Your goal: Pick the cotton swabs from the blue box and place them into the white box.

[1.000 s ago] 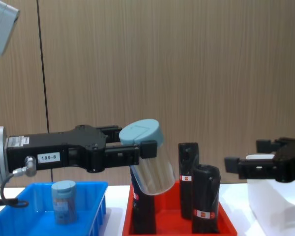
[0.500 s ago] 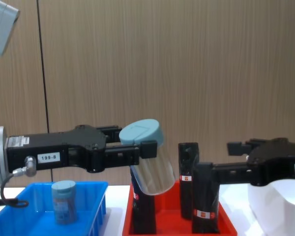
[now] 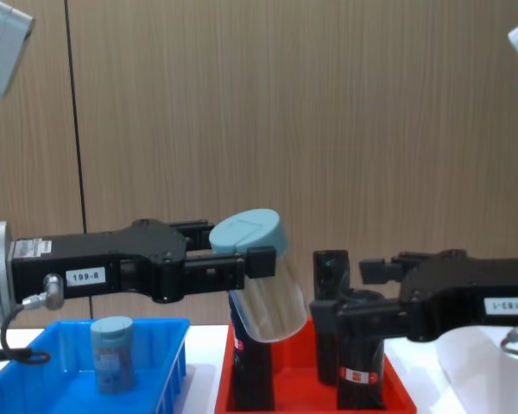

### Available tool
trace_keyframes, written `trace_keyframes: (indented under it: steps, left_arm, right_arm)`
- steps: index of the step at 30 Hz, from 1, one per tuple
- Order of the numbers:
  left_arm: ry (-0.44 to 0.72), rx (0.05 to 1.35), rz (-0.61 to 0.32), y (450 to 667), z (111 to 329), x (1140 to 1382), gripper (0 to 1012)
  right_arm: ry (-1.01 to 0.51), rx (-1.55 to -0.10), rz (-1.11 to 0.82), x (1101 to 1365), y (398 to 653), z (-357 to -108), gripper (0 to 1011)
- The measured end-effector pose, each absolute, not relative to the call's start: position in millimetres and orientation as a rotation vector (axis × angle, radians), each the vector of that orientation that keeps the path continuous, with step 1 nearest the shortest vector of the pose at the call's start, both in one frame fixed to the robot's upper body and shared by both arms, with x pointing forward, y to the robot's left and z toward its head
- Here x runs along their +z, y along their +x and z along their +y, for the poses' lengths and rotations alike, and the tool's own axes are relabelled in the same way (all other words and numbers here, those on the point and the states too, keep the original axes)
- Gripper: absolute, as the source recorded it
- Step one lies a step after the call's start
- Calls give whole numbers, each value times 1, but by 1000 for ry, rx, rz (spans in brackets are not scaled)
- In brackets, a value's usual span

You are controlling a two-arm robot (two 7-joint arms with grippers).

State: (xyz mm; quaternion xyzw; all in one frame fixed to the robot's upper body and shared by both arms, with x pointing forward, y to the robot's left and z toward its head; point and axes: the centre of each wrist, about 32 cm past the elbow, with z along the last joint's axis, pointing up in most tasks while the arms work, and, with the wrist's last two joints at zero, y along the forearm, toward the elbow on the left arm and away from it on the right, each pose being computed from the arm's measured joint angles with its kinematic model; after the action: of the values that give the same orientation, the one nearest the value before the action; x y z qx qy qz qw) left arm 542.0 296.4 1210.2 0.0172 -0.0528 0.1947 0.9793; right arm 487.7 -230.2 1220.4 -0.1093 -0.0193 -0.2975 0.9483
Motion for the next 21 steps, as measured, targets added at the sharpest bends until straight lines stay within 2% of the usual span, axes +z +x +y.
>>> trace_keyframes:
  steps: [21]
  left_arm:
    - [35,392,-106,542,296,1210,660]
  right_arm:
    - [-222,-543,-39,1220,490,-222,1002]
